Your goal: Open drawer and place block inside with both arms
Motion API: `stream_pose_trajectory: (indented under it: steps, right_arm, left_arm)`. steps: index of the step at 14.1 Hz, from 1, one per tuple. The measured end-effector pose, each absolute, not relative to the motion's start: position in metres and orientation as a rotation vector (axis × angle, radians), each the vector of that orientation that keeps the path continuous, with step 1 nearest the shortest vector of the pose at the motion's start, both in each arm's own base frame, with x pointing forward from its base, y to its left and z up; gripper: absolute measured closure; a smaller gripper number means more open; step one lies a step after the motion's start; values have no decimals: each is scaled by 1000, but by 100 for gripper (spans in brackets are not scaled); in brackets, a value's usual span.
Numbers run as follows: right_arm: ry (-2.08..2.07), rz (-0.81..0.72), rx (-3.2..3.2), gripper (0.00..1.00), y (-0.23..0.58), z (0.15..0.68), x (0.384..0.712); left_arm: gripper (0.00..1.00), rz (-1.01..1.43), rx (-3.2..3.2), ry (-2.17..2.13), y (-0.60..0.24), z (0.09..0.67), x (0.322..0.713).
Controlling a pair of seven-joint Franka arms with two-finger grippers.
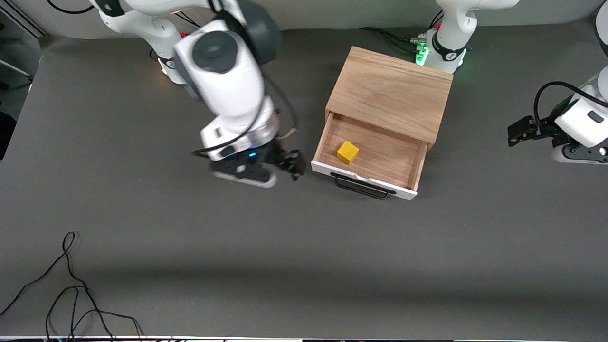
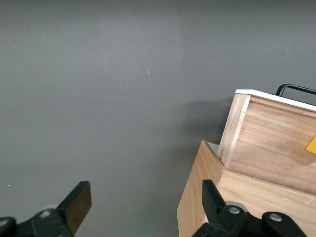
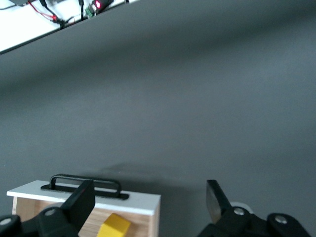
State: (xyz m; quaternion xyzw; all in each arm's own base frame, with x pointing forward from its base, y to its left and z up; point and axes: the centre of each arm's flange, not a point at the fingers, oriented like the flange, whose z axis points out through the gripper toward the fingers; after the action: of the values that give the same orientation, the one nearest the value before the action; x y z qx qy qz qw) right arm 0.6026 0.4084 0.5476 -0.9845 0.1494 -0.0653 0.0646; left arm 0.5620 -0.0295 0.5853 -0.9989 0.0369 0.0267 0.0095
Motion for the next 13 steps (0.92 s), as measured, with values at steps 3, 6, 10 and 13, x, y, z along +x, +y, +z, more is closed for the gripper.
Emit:
stream_pose_trajectory:
  steps: [3, 6, 10, 13]
  right_arm:
    - [424, -202, -2970, 0, 337, 568, 634]
    - [435, -187, -2982, 0, 281, 578, 651]
    - [343, -155, -2993, 0, 182, 589, 667]
    - [269, -91, -3013, 0, 104, 600, 653]
  left_arm:
    - [0, 84, -3119, 116, -30, 585, 562]
    - [0, 83, -3119, 117, -30, 585, 562]
    - [0, 83, -3119, 117, -30, 585, 562]
    - [0, 83, -3119, 117, -30, 585, 562]
